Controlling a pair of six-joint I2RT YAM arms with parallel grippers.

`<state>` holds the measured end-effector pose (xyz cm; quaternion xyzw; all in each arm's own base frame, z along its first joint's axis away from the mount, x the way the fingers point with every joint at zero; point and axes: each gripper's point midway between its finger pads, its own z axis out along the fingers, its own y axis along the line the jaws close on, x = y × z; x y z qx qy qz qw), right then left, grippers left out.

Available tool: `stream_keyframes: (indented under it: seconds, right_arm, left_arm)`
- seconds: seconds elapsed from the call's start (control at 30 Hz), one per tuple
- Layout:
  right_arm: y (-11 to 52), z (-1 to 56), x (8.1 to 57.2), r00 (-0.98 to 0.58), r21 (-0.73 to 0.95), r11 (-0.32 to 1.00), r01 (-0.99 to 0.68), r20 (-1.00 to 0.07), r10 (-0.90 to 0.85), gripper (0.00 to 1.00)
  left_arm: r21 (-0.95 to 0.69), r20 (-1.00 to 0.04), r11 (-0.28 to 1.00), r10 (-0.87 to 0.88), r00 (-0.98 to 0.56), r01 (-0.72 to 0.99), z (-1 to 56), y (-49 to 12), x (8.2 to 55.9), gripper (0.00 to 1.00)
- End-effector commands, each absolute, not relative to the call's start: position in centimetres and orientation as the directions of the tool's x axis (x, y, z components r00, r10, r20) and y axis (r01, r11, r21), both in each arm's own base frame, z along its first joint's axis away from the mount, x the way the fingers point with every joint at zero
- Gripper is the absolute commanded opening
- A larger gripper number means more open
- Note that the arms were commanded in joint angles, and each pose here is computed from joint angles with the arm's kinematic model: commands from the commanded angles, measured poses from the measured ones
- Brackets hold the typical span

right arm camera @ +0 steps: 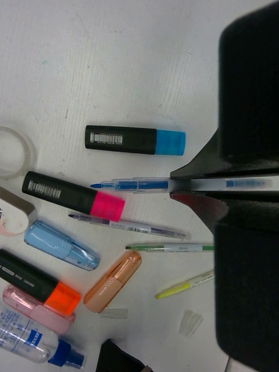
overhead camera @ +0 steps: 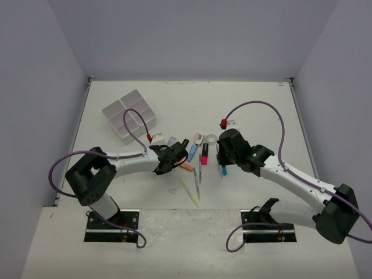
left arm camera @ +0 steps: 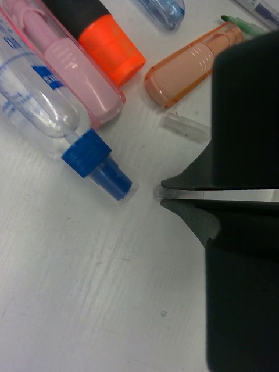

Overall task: Sort the stationery into containers
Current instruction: Pick up the pen cap from the center of the board, then close the pen cap on the pen.

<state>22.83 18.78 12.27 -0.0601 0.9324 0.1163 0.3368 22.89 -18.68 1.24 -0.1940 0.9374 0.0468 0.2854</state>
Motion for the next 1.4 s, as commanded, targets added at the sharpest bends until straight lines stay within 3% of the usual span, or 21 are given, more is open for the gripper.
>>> stream_keyframes:
  seconds: [0.0,0.07,0.2,0.27,0.4,0.5,0.63,1.37]
  right_arm:
    - [20.3,14.3,22.7,-0.722,0.263,0.925,-0.275,-0.692,-0.018,0.00]
    - [22.1,14.6,21.5,-0.721,0.331,0.863,-0.382,-0.690,-0.055,0.00]
    - [26.8,18.8,18.0,-0.638,0.519,0.567,-0.640,-0.770,-0.015,0.00]
    - [27.9,20.7,16.3,-0.605,0.566,0.424,-0.707,-0.794,0.052,0.00]
    - [28.4,22.3,14.2,-0.582,0.597,0.295,-0.747,-0.800,0.145,0.00]
    - [28.9,23.7,13.7,-0.555,0.588,0.283,-0.758,-0.809,0.192,0.00]
    - [29.1,25.2,13.8,-0.537,0.592,0.302,-0.747,-0.806,0.250,0.00]
    - [28.0,26.6,16.4,-0.494,0.599,0.417,-0.684,-0.801,0.339,0.00]
  left_arm:
    - [-0.094,-0.552,0.925,-0.357,-0.754,-0.369,3.1,-18.6,22.1,0.00]
    - [-0.139,-0.564,0.935,-0.346,-0.750,-0.327,4.7,-19.5,22.2,0.00]
    - [-0.305,-0.661,0.948,-0.281,-0.696,-0.093,12.1,-23.4,24.0,0.00]
    - [-0.385,-0.749,0.922,-0.284,-0.599,0.045,17.9,-24.6,25.2,0.00]
    - [-0.465,-0.855,0.839,-0.345,-0.387,0.280,26.4,-26.1,26.5,0.00]
    - [-0.519,-0.855,0.702,-0.434,-0.285,0.488,31.5,-27.9,25.1,0.00]
    - [-0.538,-0.835,0.607,-0.479,-0.271,0.585,33.4,-28.6,23.6,0.00]
    - [-0.571,-0.808,0.475,-0.473,-0.353,0.670,32.2,-31.0,21.7,0.00]
